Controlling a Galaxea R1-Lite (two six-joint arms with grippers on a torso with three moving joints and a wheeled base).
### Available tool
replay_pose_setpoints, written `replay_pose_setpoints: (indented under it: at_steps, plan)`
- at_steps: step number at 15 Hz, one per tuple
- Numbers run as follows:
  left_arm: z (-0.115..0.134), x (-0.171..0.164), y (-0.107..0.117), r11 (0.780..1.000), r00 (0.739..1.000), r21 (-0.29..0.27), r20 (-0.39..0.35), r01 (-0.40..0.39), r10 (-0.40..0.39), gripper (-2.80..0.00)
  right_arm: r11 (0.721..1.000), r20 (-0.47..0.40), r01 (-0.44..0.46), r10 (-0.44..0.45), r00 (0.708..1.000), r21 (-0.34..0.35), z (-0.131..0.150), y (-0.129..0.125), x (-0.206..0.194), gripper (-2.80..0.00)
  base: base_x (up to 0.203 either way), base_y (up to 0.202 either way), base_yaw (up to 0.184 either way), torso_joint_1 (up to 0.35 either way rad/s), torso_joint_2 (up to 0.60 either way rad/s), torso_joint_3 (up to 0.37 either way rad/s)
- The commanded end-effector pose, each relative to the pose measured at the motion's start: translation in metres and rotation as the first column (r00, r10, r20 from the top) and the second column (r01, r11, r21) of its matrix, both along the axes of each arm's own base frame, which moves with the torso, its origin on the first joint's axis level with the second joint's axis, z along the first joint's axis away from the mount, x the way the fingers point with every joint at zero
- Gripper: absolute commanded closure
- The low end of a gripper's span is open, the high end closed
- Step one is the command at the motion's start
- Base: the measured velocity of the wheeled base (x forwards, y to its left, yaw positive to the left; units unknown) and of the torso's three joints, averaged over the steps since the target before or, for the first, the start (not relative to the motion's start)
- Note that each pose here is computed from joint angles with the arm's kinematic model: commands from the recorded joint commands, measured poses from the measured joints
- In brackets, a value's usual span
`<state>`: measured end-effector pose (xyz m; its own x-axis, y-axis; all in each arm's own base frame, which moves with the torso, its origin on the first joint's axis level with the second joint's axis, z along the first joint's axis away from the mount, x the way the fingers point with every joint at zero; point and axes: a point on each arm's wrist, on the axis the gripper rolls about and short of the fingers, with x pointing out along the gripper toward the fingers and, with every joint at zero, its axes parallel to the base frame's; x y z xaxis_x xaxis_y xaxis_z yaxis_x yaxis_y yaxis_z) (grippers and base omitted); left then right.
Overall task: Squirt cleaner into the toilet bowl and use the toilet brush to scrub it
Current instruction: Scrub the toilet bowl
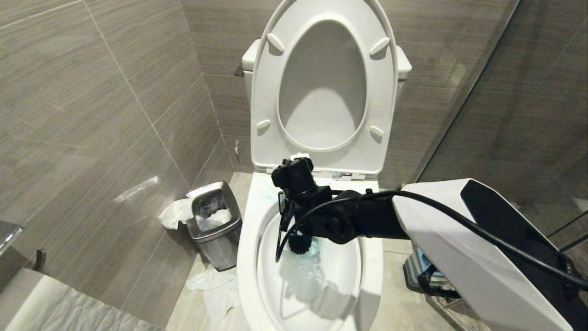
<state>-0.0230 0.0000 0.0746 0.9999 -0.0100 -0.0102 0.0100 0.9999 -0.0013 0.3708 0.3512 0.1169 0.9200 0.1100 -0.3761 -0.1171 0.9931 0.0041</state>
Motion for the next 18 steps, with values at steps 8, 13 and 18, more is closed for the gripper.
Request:
replay_pose_setpoints:
  at_steps: [8,13,18]
  plan:
    - [0.0,0.0,0.0,1.0,1.0,0.0,-0.001,0.0,0.0,0.0,0.989,-0.116,-0.114,0.103,0.988,-0.094,0.005,0.016,-0.089,0.0,0.0,0.0,0.0,0.0,0.0,0.0]
    - [0.0,0.0,0.0,1.0,1.0,0.0,-0.001,0.001,-0.001,0.0,0.996,-0.14,-0.03,0.018,0.99,-0.083,0.013,-0.02,-0.093,0.0,0.0,0.0,0.0,0.0,0.0,0.0]
    - [0.0,0.0,0.0,1.0,1.0,0.0,-0.001,0.0,0.0,0.0,0.994,-0.118,0.085,-0.093,0.989,-0.069,0.018,-0.051,-0.059,0.0,0.0,0.0,0.0,0.0,0.0,0.0]
